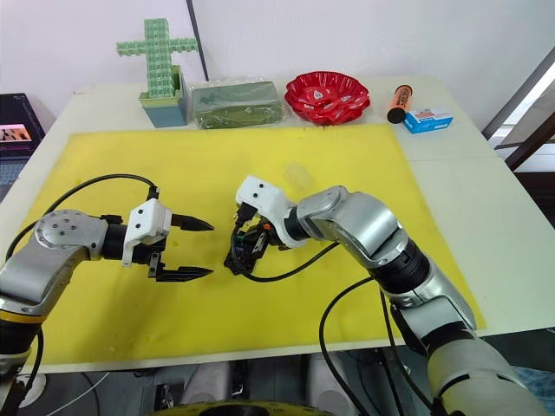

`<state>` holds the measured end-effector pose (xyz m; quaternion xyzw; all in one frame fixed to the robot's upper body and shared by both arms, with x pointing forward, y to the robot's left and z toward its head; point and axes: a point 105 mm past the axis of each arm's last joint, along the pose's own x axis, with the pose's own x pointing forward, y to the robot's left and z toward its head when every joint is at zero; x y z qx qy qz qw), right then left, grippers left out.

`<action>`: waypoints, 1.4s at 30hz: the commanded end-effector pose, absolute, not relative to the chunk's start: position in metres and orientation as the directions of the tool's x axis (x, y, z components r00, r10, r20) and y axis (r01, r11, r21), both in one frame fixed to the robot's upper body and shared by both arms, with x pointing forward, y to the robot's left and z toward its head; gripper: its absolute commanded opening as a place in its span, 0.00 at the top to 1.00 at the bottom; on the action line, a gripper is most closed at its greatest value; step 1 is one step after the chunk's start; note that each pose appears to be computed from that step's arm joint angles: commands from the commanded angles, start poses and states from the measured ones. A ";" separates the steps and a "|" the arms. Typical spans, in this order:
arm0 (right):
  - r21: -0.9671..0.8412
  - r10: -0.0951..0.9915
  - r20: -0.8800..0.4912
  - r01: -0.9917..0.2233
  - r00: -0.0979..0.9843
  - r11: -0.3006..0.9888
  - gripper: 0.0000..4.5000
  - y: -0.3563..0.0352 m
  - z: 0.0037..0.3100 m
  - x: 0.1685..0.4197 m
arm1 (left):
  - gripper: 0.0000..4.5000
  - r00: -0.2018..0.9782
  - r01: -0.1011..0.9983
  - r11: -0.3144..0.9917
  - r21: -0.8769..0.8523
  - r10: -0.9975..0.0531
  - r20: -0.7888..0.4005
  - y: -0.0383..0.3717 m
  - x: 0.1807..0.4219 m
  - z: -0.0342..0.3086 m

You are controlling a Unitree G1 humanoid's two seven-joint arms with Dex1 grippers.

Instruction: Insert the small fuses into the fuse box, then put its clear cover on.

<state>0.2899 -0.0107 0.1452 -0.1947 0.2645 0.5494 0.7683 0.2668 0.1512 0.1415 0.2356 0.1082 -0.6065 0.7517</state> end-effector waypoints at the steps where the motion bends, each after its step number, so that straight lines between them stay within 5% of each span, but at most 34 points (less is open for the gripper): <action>1: -0.029 0.744 -0.620 -0.955 0.248 0.294 1.00 -0.007 0.145 0.285 | 0.00 0.237 0.959 0.136 0.250 -0.868 -0.436 0.147 0.265 0.150; 21: -0.110 0.672 -0.689 -0.956 0.270 0.271 1.00 -0.024 0.112 0.289 | 0.00 0.241 0.958 0.140 0.251 -0.867 -0.437 0.147 0.264 0.150; 35: -0.109 0.742 -0.621 -0.965 0.253 0.238 1.00 -0.018 0.134 0.291 | 0.00 0.245 0.956 0.141 0.258 -0.866 -0.435 0.148 0.265 0.150; 40: -0.123 0.746 -0.615 -0.965 0.256 0.230 0.70 -0.018 0.140 0.291 | 0.00 0.243 0.955 0.137 0.263 -0.870 -0.430 0.147 0.266 0.152; 42: -0.119 0.755 -0.604 -0.965 0.256 0.231 0.70 -0.018 0.146 0.291 | 0.00 0.242 0.955 0.136 0.263 -0.870 -0.430 0.147 0.266 0.152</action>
